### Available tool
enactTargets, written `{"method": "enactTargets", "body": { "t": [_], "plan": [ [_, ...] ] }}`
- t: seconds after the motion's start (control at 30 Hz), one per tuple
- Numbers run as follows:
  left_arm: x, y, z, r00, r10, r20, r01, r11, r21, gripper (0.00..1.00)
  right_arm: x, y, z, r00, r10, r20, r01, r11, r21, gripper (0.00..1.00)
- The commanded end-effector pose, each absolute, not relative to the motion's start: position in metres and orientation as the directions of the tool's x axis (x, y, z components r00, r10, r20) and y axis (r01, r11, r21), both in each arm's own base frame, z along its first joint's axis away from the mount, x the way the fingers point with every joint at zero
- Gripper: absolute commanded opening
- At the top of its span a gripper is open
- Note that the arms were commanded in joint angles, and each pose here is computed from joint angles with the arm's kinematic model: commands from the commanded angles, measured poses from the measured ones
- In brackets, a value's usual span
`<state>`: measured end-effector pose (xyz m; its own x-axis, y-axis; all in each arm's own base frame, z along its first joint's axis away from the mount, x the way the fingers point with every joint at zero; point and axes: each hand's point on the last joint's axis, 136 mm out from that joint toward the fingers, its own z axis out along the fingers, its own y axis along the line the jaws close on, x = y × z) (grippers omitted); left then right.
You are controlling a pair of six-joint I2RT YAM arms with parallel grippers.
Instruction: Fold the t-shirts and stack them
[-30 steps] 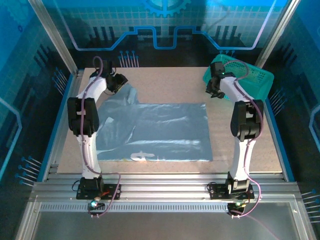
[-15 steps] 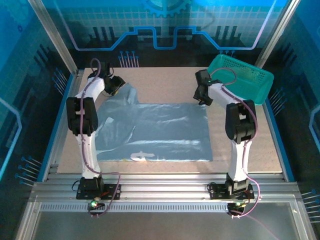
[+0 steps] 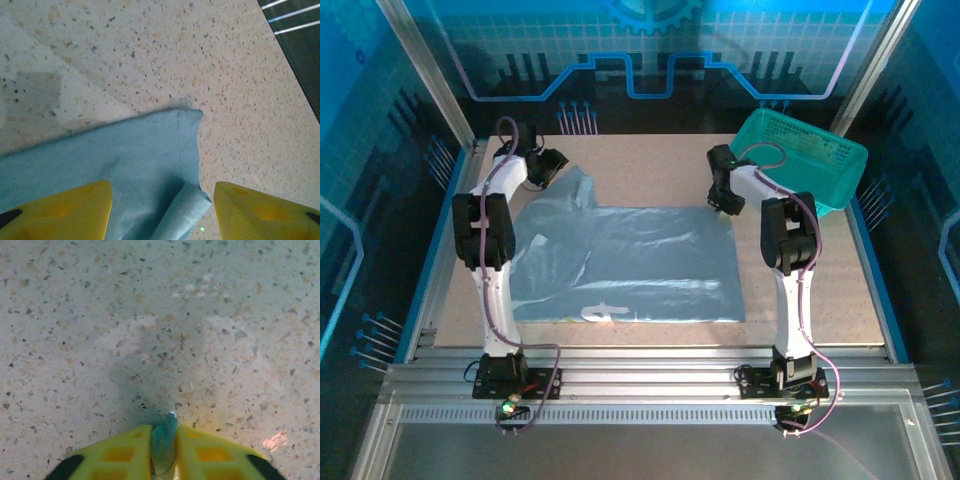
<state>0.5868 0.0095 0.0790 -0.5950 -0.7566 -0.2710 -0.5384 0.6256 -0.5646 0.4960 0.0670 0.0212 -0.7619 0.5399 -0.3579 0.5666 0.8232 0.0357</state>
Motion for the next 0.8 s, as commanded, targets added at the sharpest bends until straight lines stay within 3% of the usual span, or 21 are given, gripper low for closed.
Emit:
{"method": "enactTargets", "body": {
  "t": [0.0, 0.17, 0.33, 0.47, 0.6, 0.77],
  "plan": [
    [0.603, 0.024, 0.078, -0.553, -0.777, -0.302, -0.559, 0.615, -0.556, 0.57, 0.490, 0.062, 0.022, -0.764, 0.543, -0.349, 0.578, 0.816, 0.007, 0.13],
    [0.611, 0.038, 0.060, -0.562, -0.743, -0.364, -0.591, 0.668, -0.452, 0.57, 0.489, 0.069, 0.031, -0.778, 0.514, -0.362, 0.550, 0.835, 0.004, 0.02],
    [0.617, 0.030, 0.046, -0.660, -0.591, -0.464, -0.527, 0.804, -0.275, 0.56, 0.489, 0.075, 0.033, -0.783, 0.511, -0.355, 0.540, 0.841, 0.020, 0.01],
    [0.622, 0.020, 0.044, -0.689, -0.547, -0.477, -0.512, 0.832, -0.214, 0.57, 0.490, 0.080, 0.035, -0.783, 0.511, -0.355, 0.534, 0.844, 0.039, 0.01],
    [0.616, 0.007, 0.030, -0.722, -0.571, -0.391, -0.540, 0.818, -0.200, 0.59, 0.491, 0.080, 0.037, -0.775, 0.520, -0.360, 0.537, 0.841, 0.057, 0.00],
    [0.588, -0.008, 0.001, -0.705, -0.681, -0.197, -0.646, 0.732, -0.216, 0.60, 0.493, 0.078, 0.040, -0.768, 0.529, -0.362, 0.542, 0.837, 0.074, 0.00]
  ]
}}
